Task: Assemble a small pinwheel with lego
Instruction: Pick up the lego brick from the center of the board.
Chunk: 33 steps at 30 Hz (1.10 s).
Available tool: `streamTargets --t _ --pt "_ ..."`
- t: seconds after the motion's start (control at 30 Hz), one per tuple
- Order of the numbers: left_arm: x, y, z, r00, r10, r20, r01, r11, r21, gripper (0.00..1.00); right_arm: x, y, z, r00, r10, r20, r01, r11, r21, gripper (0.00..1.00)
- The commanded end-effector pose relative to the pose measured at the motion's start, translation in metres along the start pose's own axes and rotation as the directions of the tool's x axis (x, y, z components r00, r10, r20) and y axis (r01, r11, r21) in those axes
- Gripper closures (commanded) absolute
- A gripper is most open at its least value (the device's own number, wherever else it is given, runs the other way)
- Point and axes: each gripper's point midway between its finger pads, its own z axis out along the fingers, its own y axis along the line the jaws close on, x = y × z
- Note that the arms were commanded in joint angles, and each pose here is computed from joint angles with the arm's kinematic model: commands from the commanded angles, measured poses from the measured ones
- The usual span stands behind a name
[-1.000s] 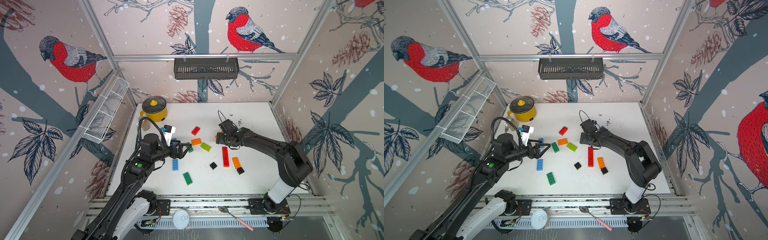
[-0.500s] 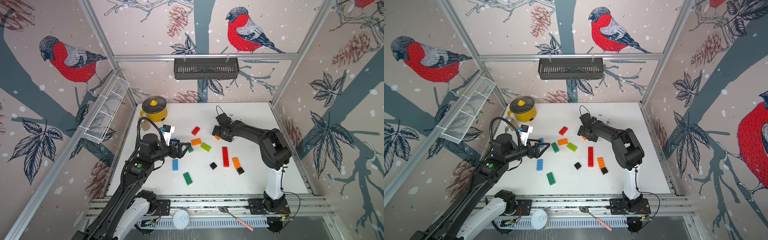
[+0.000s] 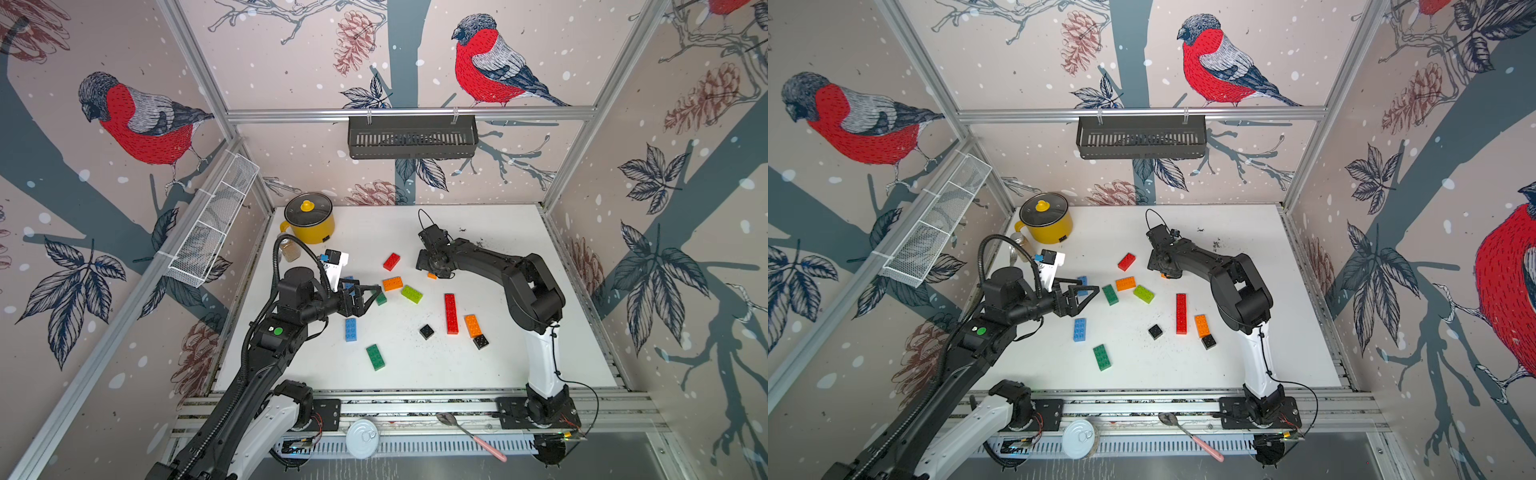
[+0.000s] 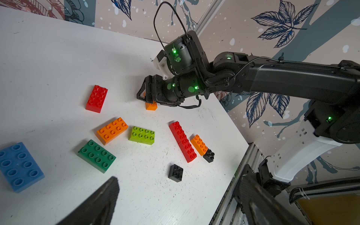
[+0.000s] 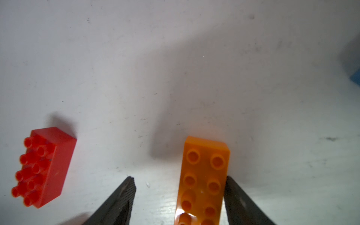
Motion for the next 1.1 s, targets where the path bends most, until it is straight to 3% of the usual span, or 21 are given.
streamTargets --t 0.0,0.2,0.3,0.47,1.07 --pt "0.010 -0.021 0.008 0.998 0.028 -0.047 -0.025 0.997 0.072 0.03 -0.002 -0.015 0.000 0.999 -0.041 0.015 0.039 0.995 0.095 0.37" --pt "0.044 -0.034 0.024 0.979 -0.010 -0.204 0.027 0.997 0.077 0.03 -0.001 -0.016 0.000 0.997 -0.078 0.015 0.075 0.989 0.128 0.50" --pt "0.046 -0.021 0.023 0.985 -0.006 -0.173 0.009 1.000 0.019 0.03 -0.001 -0.016 0.001 0.997 -0.078 0.012 0.076 0.988 0.132 0.56" --pt "0.043 -0.021 0.023 0.986 0.014 -0.166 -0.011 1.000 0.018 0.03 -0.002 -0.017 -0.001 0.997 -0.077 0.026 0.072 0.986 0.153 0.60" --pt "0.042 -0.020 0.022 0.987 0.016 -0.159 -0.015 1.000 0.008 0.03 -0.004 -0.015 -0.002 0.996 -0.090 0.024 0.086 0.986 0.142 0.68"
